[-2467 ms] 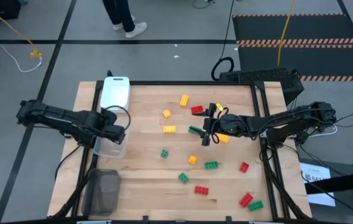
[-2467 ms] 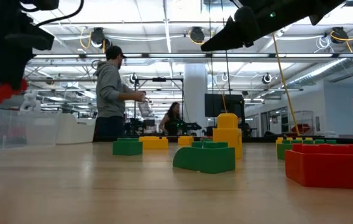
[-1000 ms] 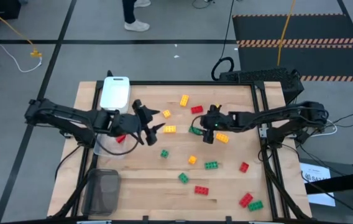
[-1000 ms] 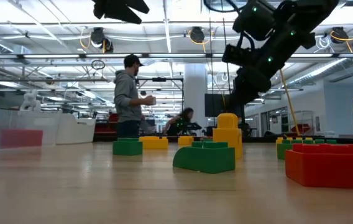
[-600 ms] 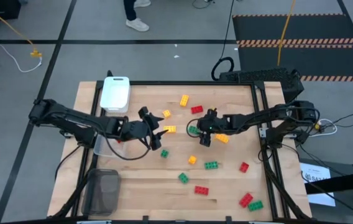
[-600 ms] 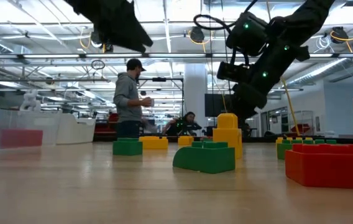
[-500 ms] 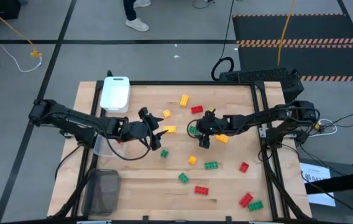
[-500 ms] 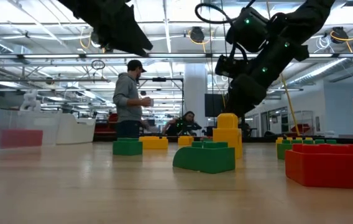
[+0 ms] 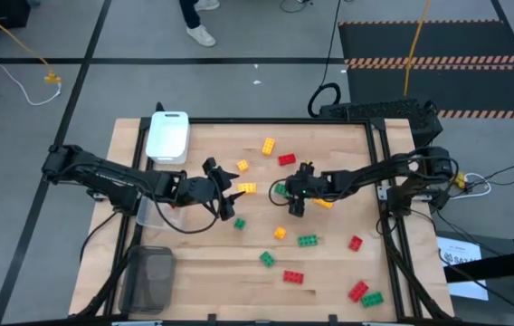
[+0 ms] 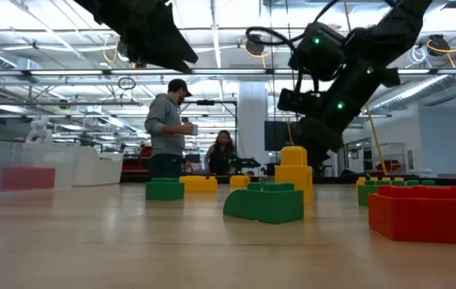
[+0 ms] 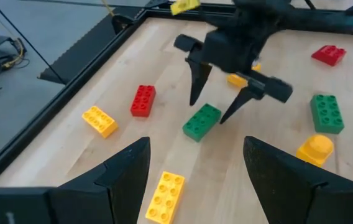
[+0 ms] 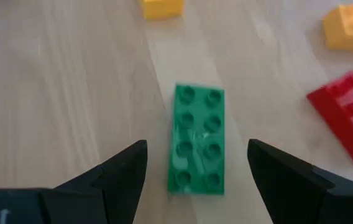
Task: Sort & place blocks by color
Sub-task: Put the green game piece into the white bin
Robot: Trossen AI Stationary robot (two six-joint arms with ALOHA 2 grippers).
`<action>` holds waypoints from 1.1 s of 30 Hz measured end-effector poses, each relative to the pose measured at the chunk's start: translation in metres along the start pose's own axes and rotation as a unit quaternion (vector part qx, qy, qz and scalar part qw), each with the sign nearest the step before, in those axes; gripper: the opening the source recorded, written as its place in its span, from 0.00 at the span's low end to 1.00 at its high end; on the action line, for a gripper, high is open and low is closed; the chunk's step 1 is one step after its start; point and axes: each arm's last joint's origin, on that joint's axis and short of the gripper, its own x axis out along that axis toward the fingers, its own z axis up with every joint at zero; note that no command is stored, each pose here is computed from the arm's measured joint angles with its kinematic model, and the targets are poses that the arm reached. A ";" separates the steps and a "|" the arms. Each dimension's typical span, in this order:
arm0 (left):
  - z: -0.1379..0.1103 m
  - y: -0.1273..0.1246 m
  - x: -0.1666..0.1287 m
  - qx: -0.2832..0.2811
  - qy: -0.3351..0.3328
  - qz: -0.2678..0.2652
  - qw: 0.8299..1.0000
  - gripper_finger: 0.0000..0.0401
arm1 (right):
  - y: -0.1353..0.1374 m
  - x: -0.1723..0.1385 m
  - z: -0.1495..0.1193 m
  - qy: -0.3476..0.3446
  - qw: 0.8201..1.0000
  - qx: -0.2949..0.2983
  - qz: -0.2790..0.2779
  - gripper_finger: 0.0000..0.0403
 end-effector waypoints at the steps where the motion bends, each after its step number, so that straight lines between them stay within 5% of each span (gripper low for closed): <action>1: 0.000 0.000 0.000 -0.003 -0.001 0.000 1.000 0.64 | 0.000 0.003 -0.002 0.004 1.000 -0.001 -0.001 0.66; 8: 0.000 0.000 0.000 -0.007 0.001 0.000 1.000 0.64 | 0.003 0.015 -0.004 0.003 1.000 -0.019 -0.003 0.64; 16: -0.001 0.000 0.000 -0.007 0.004 0.001 1.000 0.64 | 0.001 0.007 0.000 -0.009 0.999 -0.051 -0.003 0.29; 21: -0.001 0.000 0.000 -0.008 0.003 0.001 1.000 0.64 | 0.000 -0.005 0.009 -0.041 0.997 -0.063 0.002 0.29; 27: 0.002 0.000 0.000 -0.007 -0.009 -0.001 1.000 0.64 | 0.008 -0.037 0.031 -0.150 0.984 -0.092 0.022 0.29; 33: 0.004 -0.001 0.000 -0.003 -0.020 -0.008 1.000 0.64 | 0.022 -0.076 0.054 -0.297 0.944 -0.139 0.047 0.29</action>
